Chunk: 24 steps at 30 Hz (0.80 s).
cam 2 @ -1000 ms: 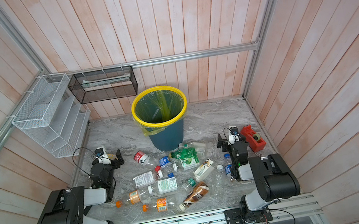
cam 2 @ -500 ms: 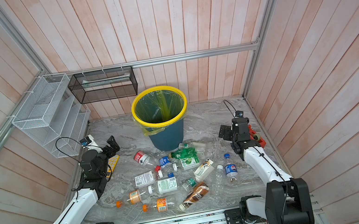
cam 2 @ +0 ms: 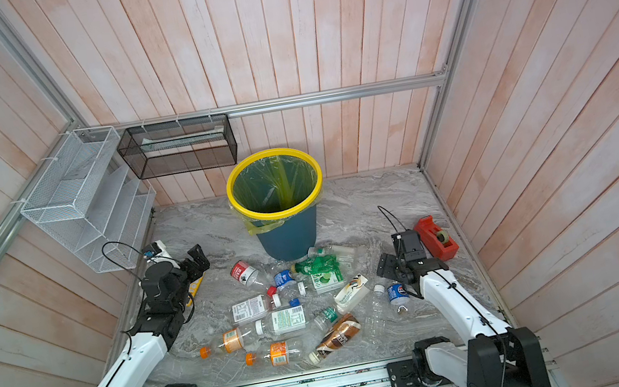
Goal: Throw the plastic bottles in the bin
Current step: 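Lower the right gripper onto the blue-capped clear bottle and grasp it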
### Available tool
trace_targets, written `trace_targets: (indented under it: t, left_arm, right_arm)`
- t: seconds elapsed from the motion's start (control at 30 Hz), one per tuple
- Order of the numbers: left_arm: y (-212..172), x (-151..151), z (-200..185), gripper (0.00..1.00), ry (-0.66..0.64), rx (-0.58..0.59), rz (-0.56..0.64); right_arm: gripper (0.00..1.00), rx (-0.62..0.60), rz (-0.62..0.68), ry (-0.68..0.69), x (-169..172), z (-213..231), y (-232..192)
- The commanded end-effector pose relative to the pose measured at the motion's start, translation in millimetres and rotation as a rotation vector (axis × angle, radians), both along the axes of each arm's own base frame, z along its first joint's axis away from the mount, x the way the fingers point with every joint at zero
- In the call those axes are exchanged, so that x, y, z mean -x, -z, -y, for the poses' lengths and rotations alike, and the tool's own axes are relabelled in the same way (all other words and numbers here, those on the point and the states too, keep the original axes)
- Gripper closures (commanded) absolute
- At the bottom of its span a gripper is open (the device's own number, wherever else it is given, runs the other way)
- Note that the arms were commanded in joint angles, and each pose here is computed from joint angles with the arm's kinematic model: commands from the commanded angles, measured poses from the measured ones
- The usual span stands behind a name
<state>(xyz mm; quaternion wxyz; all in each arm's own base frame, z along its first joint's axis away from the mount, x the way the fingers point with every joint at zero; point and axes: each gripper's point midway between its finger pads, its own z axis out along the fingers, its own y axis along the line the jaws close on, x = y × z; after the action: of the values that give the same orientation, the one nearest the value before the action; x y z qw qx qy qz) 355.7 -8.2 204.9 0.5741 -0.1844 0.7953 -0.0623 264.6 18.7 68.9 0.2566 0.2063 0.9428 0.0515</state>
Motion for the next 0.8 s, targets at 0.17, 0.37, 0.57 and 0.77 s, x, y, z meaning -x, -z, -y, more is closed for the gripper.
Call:
trace_targets:
  t: [0.17, 0.37, 0.57, 0.77]
  left_arm:
    - [2.8, 2.2, -5.0, 0.00, -0.046, 0.024, -0.055]
    - [0.8, 1.6, -3.2, 0.00, -0.039, 0.036, -0.047]
    - [2.7, 1.3, -2.9, 0.00, -0.036, 0.031, -0.062]
    - [4.1, 2.5, -2.1, 0.00, -0.035, 0.041, -0.070]
  right_arm:
    - [0.18, -0.009, -0.050, 0.082, 26.2, 3.7, 16.5]
    - [0.28, 0.010, -0.058, 0.111, 28.7, 8.7, 24.7]
    - [0.39, 0.004, -0.044, 0.140, 28.9, 10.5, 32.2]
    - [0.50, 0.010, -0.014, 0.144, 20.7, 11.6, 28.5]
